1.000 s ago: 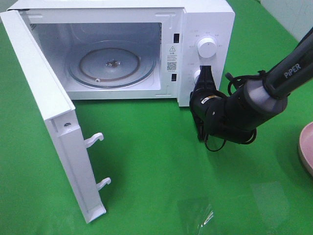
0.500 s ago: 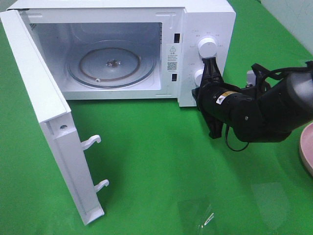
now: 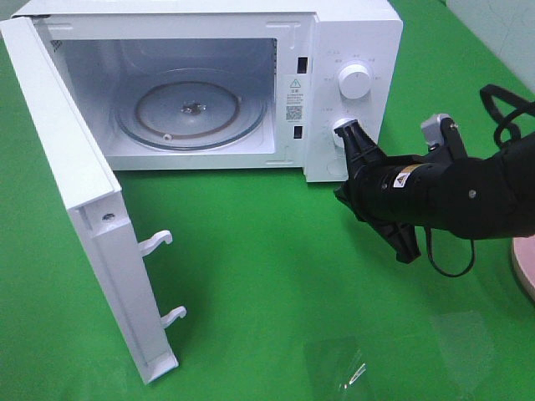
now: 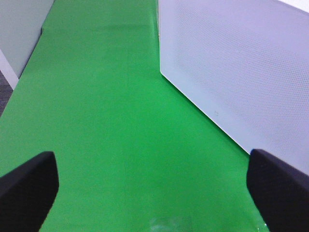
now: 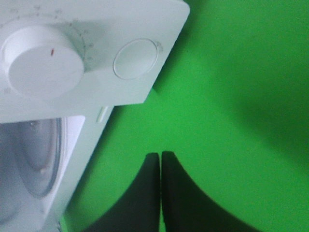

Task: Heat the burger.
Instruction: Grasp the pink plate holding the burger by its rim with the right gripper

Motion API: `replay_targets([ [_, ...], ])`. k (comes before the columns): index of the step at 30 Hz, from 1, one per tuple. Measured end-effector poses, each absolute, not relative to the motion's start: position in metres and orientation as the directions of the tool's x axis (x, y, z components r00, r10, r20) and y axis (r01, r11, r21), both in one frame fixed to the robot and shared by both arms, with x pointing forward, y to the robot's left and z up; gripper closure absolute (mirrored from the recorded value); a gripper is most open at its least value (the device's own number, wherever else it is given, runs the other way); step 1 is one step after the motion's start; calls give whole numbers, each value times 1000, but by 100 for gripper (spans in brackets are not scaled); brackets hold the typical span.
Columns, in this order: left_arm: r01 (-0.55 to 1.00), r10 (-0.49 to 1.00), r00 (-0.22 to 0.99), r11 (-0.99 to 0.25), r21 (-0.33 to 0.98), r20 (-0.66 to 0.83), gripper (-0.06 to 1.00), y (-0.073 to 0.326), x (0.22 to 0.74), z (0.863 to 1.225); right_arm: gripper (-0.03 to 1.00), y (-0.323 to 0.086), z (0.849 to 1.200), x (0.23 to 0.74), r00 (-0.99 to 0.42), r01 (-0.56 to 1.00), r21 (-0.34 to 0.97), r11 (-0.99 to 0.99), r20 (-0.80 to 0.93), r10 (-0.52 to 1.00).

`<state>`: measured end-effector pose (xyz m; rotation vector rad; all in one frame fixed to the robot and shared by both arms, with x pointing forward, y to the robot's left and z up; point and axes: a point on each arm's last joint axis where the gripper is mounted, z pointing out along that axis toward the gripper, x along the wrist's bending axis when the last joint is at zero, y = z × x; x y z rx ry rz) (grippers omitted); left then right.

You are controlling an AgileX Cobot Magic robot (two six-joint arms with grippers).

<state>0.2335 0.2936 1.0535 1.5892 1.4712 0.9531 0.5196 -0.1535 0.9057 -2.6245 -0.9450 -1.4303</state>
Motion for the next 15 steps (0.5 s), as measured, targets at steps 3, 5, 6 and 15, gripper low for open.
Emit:
replay_targets([
  [3,434,998,59,-51,900,28,-3,294,233,1053,95,-154,914,515,357,571,336,-749,720,595],
  [5,434,998,59,-51,900,28,-3,294,233,1053,94,-154,919,512,314,611,384,-693,686,657],
  [6,434,998,59,-51,900,28,-3,294,233,1053,94,-155,923,509,260,653,436,-620,639,724],
  [15,434,998,59,-51,900,28,-3,294,233,1053,92,-157,940,494,44,773,549,-319,454,890],
])
